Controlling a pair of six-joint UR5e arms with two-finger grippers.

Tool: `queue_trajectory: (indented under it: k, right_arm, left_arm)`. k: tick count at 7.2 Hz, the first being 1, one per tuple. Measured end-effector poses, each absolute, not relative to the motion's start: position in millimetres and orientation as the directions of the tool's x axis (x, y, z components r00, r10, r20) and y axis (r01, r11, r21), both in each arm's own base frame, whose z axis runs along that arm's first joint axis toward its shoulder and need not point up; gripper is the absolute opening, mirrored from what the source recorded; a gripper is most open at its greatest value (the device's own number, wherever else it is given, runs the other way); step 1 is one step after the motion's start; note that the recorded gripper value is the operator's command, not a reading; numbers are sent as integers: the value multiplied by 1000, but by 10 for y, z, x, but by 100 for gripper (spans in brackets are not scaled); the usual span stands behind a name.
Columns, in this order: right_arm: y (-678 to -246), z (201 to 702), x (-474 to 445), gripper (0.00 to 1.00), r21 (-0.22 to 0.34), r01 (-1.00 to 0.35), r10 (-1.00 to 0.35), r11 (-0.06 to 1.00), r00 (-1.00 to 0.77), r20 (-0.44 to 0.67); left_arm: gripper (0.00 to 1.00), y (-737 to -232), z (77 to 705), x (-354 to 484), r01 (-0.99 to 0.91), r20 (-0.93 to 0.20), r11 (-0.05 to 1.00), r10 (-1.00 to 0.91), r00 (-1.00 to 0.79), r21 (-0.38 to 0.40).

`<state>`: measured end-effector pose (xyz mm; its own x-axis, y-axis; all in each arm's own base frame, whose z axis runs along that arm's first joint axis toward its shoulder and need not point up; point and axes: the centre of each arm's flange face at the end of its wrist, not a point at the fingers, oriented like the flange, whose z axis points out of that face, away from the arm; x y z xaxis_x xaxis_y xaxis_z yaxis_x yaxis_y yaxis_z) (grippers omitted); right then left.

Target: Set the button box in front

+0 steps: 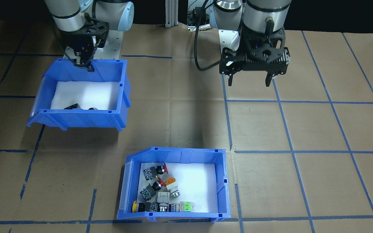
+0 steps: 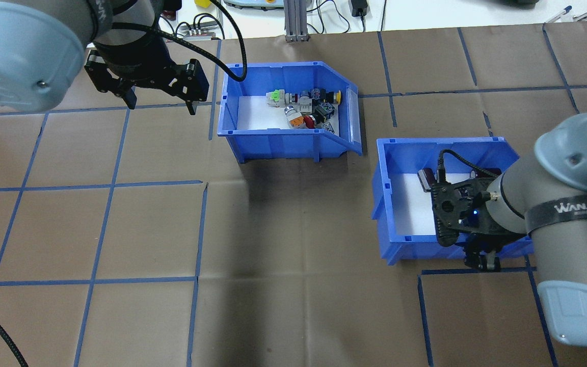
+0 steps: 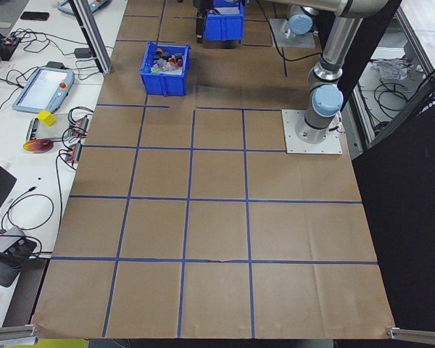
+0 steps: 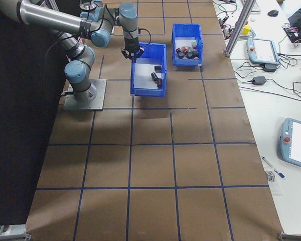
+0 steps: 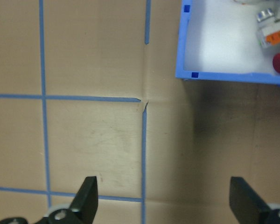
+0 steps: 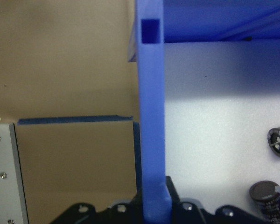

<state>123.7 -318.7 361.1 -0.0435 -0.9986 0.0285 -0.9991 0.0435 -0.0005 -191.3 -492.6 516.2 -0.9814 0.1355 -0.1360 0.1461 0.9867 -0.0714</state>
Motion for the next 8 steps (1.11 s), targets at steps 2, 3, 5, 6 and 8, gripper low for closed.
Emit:
queue_trajectory:
  k: [2, 3, 5, 6, 8]
  right_arm:
    - [-2984, 3594, 1788, 9, -7, -999, -998, 51, -51, 46]
    - [-2907, 3552, 2058, 9, -7, -999, -997, 44, -44, 61]
    - [-2737, 3367, 2626, 9, 27, -1000, -996, -3, 5, 93]
    - [-2664, 3256, 2863, 9, 42, -999, -994, -28, 32, 107]
    - [-2632, 3044, 3146, 9, 48, -998, -992, -30, 35, 121]
  left_arm:
    - [99, -4964, 5117, -1782, 240, -144, 968, 227, -963, -78]
    - [99, -5053, 5088, -1678, 238, -119, 966, 225, -967, -100]
    - [99, -5121, 5068, -1603, 193, -65, 973, 186, -980, -124]
    - [99, -5105, 5080, -1600, 132, -44, 983, 127, -991, -130]
    - [99, -5023, 5153, -1586, 44, -32, 989, 40, -999, -141]
